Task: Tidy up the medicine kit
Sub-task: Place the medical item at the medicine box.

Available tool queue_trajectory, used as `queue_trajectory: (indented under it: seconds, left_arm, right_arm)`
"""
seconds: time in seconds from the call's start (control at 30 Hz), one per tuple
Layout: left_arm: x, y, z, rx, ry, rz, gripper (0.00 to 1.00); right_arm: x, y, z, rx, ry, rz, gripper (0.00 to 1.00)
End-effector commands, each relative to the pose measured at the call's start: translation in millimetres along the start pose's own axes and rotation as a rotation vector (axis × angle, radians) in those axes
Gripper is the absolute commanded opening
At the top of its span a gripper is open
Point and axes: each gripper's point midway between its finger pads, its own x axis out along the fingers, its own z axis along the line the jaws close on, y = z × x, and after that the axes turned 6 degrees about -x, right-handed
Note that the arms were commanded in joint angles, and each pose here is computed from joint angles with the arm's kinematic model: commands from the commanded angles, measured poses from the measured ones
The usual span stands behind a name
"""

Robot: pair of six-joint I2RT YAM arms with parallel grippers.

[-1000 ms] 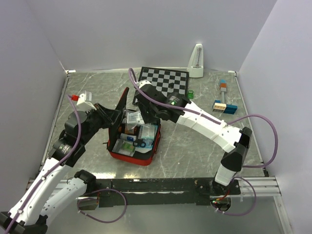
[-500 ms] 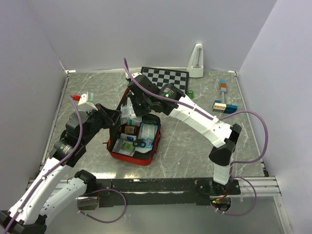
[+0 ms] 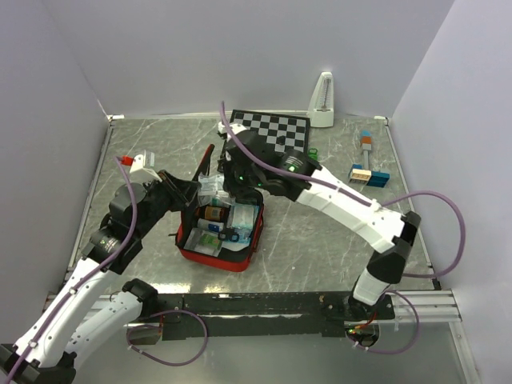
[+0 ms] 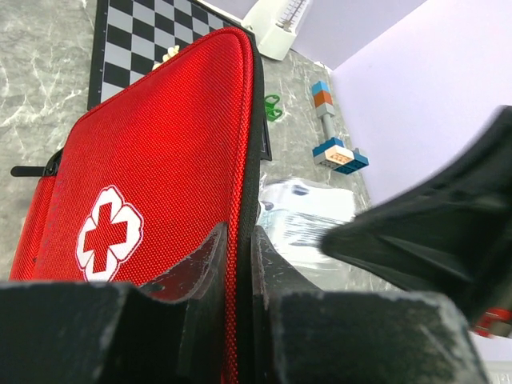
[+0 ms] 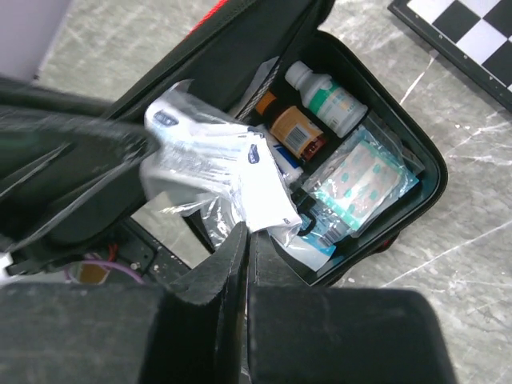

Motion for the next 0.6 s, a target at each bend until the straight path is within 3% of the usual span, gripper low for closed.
queue_trajectory:
  seconds: [0.0, 0.57]
  left_arm:
    - [10.0, 12.2, 18.9, 0.029, -0.056, 0.023, 0.01]
    - [16.8, 14.7, 20.7, 0.018, -0.069, 0.033, 0.01]
  right_arm:
    - [-41.6, -40.6, 23.6, 0.042, -0.126, -0.192, 0.0]
    - [-57.4, -45.7, 61.1, 0.057, -0.358, -0.24, 0.0]
